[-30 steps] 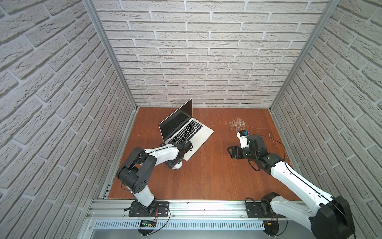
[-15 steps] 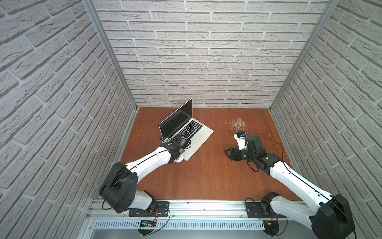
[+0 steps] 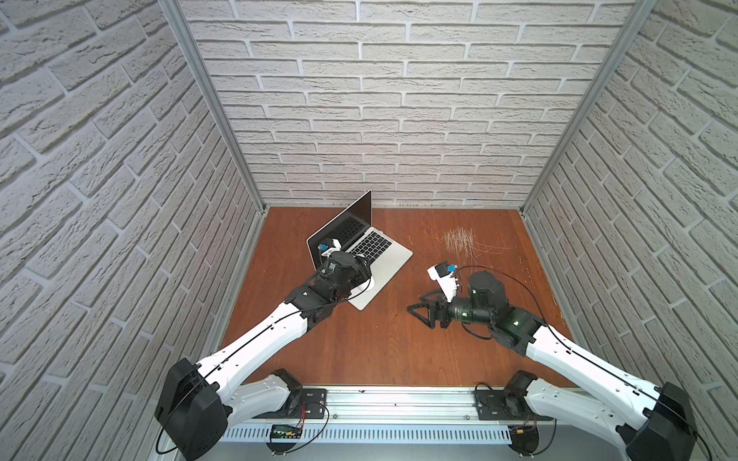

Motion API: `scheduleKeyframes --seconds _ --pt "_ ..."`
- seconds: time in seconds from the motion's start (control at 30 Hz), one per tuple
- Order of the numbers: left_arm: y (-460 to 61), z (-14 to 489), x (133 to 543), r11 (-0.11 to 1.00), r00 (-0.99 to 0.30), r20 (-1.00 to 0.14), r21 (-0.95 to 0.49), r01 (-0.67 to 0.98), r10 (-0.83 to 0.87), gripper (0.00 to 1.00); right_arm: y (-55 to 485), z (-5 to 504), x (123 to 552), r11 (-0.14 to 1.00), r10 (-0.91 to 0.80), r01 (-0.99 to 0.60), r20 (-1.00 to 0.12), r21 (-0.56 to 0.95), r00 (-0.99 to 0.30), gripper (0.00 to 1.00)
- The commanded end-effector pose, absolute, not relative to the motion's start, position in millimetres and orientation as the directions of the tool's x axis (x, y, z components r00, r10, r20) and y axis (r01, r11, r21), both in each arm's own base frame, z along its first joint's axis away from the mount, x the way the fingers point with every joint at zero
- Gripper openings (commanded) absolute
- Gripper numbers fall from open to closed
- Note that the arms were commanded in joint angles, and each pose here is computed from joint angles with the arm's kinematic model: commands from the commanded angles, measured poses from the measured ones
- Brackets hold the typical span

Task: Remove the wireless mouse receiver from the laptop
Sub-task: Place the mouse at the center of the board.

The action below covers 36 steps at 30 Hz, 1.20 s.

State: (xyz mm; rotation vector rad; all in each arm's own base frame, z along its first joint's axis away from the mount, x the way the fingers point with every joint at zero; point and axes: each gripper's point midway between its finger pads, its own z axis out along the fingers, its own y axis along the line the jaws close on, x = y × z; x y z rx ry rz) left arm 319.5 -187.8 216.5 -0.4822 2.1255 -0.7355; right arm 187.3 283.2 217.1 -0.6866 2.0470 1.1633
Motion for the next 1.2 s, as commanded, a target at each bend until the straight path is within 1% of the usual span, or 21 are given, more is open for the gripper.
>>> scheduleKeyframes --seconds 0.0,0.23,0.43,0.73,0.8,0.9,1.03,1.17 --pt "-210.9 252.0 327.3 0.717 -0.568 -0.6 -0.697 0.025 -0.564 0.41 303.2 243.0 196.2 0.436 -0.068 -0.783 -0.851 0.444 -0.521 0.82" --pt "-222.1 250.4 325.6 0.704 -0.578 -0.587 -0.709 0.029 -0.567 0.43 345.7 244.4 208.1 0.422 -0.113 -0.793 -0.843 0.439 -0.527 0.83" --pt "-220.0 248.8 322.6 0.697 -0.58 -0.574 -0.717 0.015 -0.578 0.44 363.4 245.6 236.8 0.482 -0.065 -0.757 -0.844 0.441 -0.532 0.82" --pt "-214.5 249.5 318.1 0.693 -0.576 -0.567 -0.721 0.001 -0.589 0.44 388.0 244.8 262.0 0.494 -0.023 -0.734 -0.838 0.465 -0.546 0.73" --pt "-214.9 247.5 317.0 0.69 -0.581 -0.561 -0.724 -0.002 -0.59 0.44 390.1 245.4 264.7 0.495 -0.015 -0.734 -0.839 0.466 -0.543 0.68" --pt "-214.3 244.6 315.6 0.687 -0.585 -0.554 -0.726 -0.009 -0.592 0.45 391.5 245.2 267.2 0.495 -0.002 -0.733 -0.843 0.466 -0.538 0.57" --pt "-213.4 241.5 313.1 0.684 -0.591 -0.544 -0.729 -0.017 -0.595 0.45 392.7 244.7 266.5 0.486 -0.002 -0.742 -0.848 0.462 -0.53 0.44" --pt "-212.6 238.5 311.6 0.687 -0.599 -0.538 -0.727 -0.027 -0.593 0.48 392.9 243.3 264.6 0.481 -0.026 -0.758 -0.857 0.44 -0.514 0.27"
